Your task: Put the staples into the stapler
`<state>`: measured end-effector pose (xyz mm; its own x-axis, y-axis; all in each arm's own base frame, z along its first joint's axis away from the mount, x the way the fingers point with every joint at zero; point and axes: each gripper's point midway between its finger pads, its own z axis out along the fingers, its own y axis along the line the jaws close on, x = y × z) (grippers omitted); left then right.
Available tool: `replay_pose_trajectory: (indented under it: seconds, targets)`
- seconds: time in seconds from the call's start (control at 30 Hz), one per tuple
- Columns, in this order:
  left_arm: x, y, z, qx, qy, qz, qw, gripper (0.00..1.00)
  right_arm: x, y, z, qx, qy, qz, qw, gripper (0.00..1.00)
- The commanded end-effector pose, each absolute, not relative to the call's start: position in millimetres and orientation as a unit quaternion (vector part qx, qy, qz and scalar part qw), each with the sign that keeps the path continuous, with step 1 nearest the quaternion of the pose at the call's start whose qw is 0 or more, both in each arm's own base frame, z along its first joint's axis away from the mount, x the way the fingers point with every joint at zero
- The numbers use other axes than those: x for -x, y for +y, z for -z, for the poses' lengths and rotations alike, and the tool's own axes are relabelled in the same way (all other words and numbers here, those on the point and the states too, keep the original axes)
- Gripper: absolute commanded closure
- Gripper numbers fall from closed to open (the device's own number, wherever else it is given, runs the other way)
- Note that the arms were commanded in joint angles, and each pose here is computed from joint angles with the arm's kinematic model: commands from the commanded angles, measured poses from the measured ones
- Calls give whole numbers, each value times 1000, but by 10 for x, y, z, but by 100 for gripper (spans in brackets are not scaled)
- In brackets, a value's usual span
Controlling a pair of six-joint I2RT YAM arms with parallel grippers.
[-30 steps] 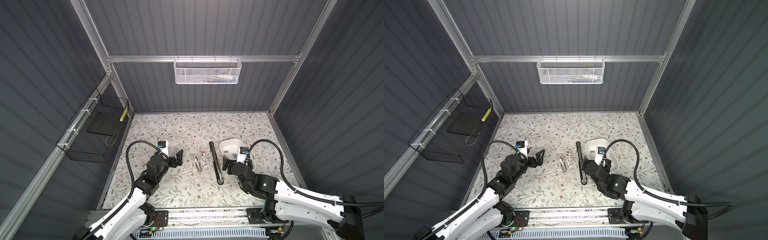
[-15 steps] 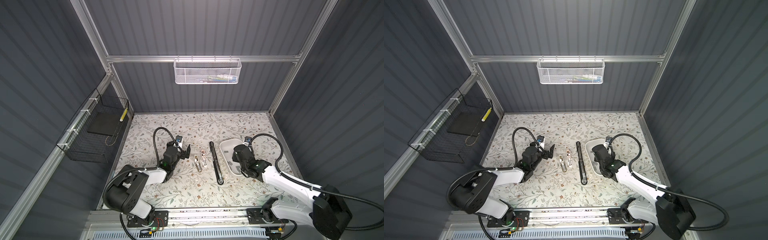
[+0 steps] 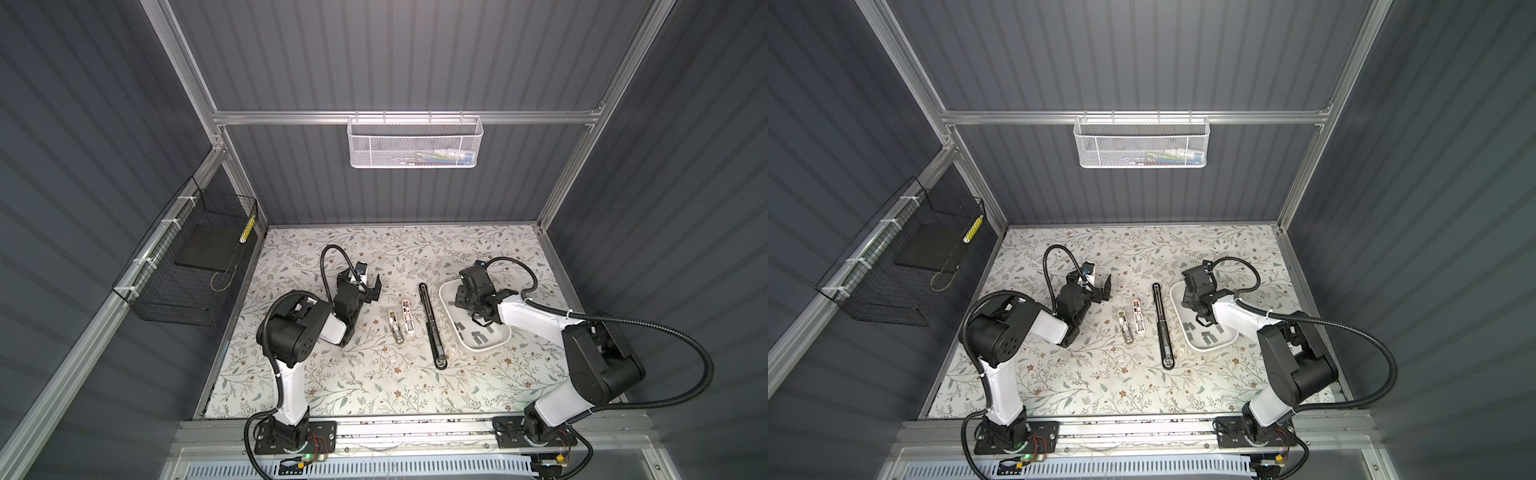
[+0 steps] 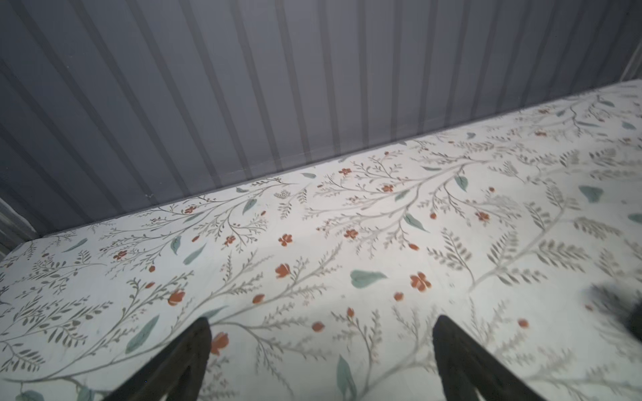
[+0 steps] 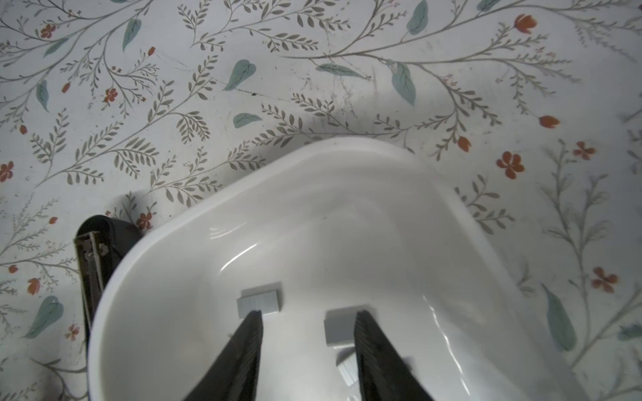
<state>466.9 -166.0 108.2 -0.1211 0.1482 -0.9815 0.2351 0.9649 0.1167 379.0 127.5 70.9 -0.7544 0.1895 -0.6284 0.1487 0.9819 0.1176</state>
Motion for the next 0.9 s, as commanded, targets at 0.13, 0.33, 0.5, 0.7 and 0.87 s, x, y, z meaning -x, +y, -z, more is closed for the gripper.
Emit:
replay_pose_trajectory:
  seconds: [0.13, 0.33, 0.5, 0.7, 0.87]
  targets:
    - [-4915, -1532, -949, -92, 777, 88, 616, 1, -3878, 1554, -562, -54, 954, -66, 289, 60]
    - [-5017, -1561, -886, -95, 785, 84, 606, 1, -3822, 1426, -430, -59, 960, -23, 273, 50]
    - [-5067, -1554, -857, -90, 793, 79, 598, 1, -3775, 1442, -304, -46, 966, 0, 255, 48]
    - [-5071, -1568, -842, -93, 795, 81, 593, 1, -3748, 1504, -214, -42, 970, 9, 240, 45]
    - [-5060, -1576, -861, -95, 792, 85, 597, 1, -3707, 1375, -159, -50, 970, 44, 234, 44]
